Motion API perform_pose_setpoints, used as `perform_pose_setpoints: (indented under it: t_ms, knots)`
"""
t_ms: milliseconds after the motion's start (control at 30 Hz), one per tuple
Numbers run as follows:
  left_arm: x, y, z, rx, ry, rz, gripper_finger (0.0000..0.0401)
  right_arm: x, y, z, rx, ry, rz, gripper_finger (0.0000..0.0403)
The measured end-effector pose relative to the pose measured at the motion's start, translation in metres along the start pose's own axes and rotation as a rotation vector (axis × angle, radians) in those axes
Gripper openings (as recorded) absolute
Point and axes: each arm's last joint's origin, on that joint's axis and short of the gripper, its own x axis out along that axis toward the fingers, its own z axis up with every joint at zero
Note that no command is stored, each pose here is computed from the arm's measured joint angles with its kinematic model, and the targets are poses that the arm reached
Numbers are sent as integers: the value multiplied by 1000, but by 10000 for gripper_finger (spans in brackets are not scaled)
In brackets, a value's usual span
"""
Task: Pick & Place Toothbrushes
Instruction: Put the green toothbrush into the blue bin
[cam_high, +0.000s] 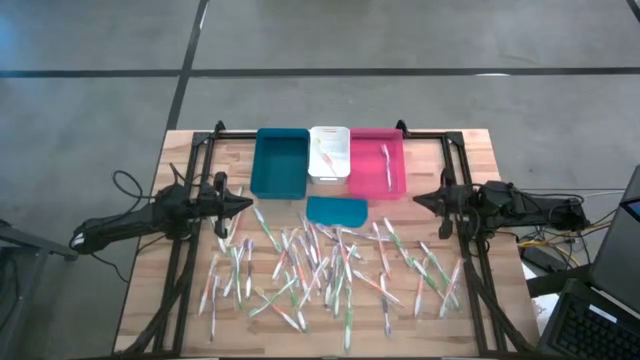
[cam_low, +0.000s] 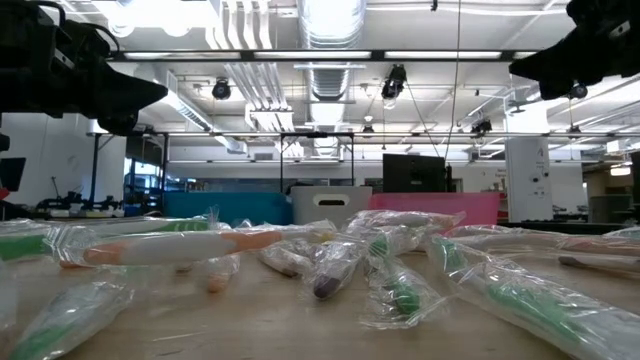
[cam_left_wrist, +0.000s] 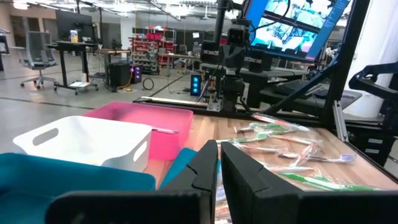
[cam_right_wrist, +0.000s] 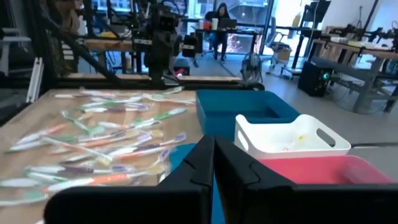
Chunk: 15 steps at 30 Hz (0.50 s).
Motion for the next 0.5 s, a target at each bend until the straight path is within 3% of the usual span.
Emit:
perform_pose_setpoints:
  t_ms: [267, 500]
  knots:
    - [0, 0, 0, -11, -2, -3, 26, 5, 1, -11, 2, 43, 1, 8]
    - [0, -1, 9, -123, -91, -22, 26, 9, 3, -26, -10, 89, 3, 8]
